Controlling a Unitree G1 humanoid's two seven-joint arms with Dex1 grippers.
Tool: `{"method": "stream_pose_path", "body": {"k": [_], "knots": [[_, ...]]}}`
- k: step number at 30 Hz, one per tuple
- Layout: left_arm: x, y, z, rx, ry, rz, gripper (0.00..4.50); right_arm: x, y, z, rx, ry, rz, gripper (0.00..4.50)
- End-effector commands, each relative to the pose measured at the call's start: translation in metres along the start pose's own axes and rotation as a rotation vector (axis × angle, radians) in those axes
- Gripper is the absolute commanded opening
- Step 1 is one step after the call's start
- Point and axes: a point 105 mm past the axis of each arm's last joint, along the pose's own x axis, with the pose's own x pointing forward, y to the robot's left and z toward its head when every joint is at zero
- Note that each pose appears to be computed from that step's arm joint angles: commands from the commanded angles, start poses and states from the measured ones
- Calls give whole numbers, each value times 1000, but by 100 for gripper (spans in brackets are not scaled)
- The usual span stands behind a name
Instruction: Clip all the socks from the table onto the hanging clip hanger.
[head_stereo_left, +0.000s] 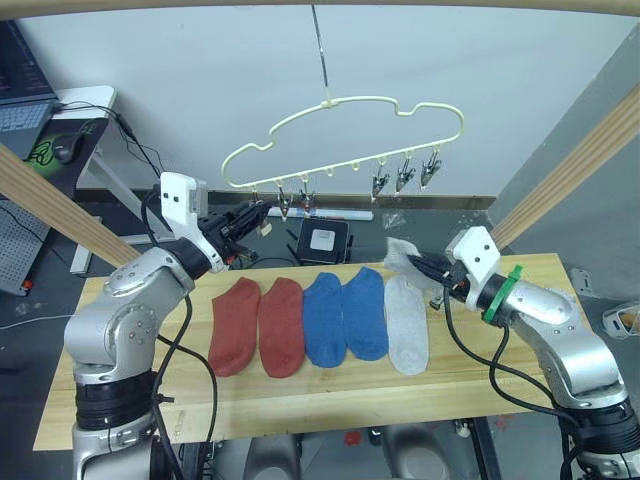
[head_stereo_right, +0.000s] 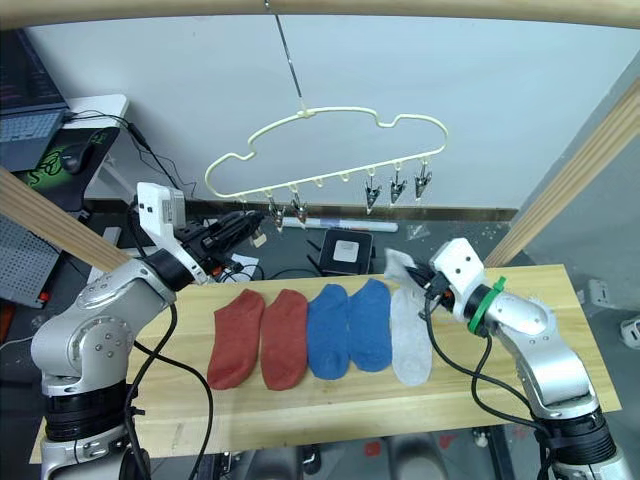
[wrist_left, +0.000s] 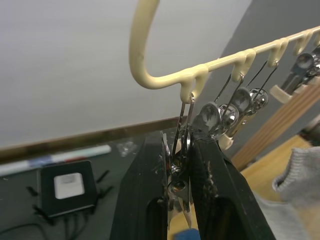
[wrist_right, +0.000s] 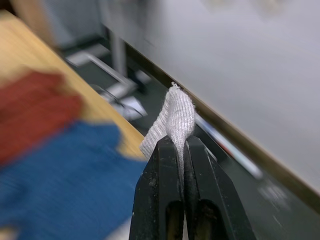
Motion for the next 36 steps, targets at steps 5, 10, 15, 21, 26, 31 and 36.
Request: {"method": "stream_pose_path", "body": {"k": [5, 10, 15, 21, 26, 31, 36], "knots": [[-5, -4, 17, -121, -28, -86, 30, 21, 45, 46, 6, -135, 251, 0], [-7, -5, 20, -219, -38, -114, 30, 43, 59, 50, 38, -167, 300, 0], [-10, -12, 22, -334, -45, -158, 30, 62, 65, 56, 78, -219, 296, 0], [-12, -13, 26, -429, -64, -172, 30, 73, 77, 64, 99, -264, 346, 0], [-12, -14, 28, -492, -70, -194, 30, 82, 80, 67, 111, -283, 360, 0], [-13, -13, 32, -567, -90, -205, 30, 93, 80, 68, 141, -306, 351, 0], [-15, -13, 30, -600, -70, -214, 30, 98, 78, 69, 168, -323, 349, 0]]}}
